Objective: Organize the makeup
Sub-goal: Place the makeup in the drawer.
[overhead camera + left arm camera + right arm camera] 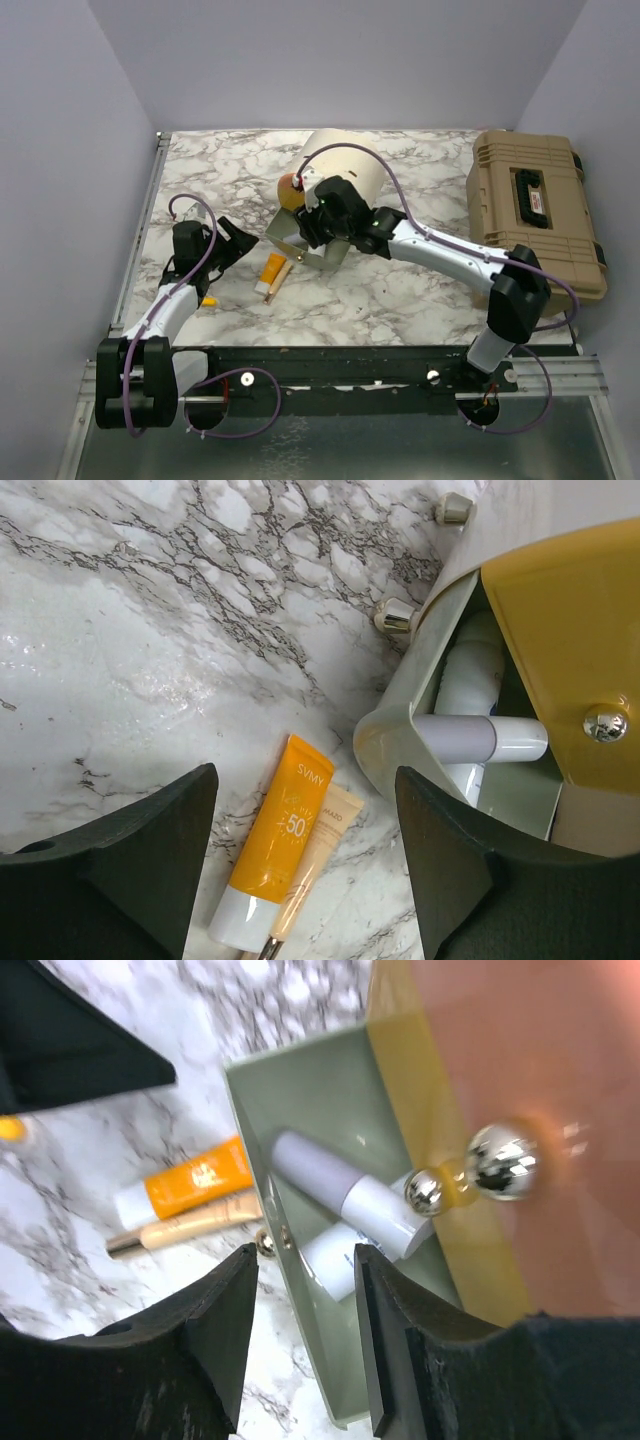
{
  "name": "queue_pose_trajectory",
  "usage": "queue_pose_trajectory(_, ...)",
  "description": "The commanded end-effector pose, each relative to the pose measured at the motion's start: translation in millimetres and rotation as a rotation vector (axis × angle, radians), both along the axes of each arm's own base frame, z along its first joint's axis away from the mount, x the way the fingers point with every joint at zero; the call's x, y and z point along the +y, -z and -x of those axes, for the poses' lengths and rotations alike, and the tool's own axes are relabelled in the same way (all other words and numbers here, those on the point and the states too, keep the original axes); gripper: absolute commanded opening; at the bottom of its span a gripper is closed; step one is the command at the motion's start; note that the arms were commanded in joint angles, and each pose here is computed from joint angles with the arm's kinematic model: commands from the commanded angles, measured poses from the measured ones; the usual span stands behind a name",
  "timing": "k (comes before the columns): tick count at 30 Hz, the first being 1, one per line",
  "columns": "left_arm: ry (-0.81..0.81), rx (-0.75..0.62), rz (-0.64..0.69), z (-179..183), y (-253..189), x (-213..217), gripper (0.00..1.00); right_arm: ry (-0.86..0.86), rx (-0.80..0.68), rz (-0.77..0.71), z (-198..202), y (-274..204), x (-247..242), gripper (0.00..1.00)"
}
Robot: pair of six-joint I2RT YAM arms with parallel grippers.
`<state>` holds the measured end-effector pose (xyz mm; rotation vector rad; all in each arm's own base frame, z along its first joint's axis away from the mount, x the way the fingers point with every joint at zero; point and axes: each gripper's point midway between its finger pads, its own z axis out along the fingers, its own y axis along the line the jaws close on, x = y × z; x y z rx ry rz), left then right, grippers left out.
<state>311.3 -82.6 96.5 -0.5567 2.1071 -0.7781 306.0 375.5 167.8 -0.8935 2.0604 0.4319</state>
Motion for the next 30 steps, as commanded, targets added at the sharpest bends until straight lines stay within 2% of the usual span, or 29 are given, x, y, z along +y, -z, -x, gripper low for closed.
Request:
queue_pose_trajectory(1, 0.033, -0.035, 0.0, -7, -10, -5, 0.73, -0.015, -0.03, -0.08, 4, -25, 7, 0.49)
queue_pose_trajectory(7, 0.089, -0.019, 0.005, -4, -4, -20, 0.73, 0.075, 0.033, -0.039, -4, 14, 6, 0.49)
queue_pose_trajectory(11, 0.092, -0.009, -0.001, -2, 0, -24, 0.73, 0.121, 0.051, 0.044, -16, 41, 6, 0.42)
queue_pose_trajectory(16, 0.094, -0.015, -0.005, -5, -3, -26, 0.73, 0.187, -0.107, 0.077, -50, 46, 6, 0.38)
queue_pose_trajectory(18, 0.098, -0.02, -0.005, -5, -4, -26, 0.73, 0.166, -0.148, 0.082, -58, 40, 12, 0.38)
queue_pose_trajectory(24, 0.087, -0.023, -0.009, -3, -4, -25, 0.73, -0.056, -0.276, 0.099, -57, 28, 37, 0.42)
queue_pose_trajectory(26, 0.083, -0.024, -0.012, -3, -4, -25, 0.73, -0.119, -0.282, 0.17, -58, 39, 40, 0.46)
queue_pose_trajectory(30, 0.078, -0.018, -0.011, -2, -2, -25, 0.73, -0.09, -0.262, 0.326, -76, 64, 36, 0.45)
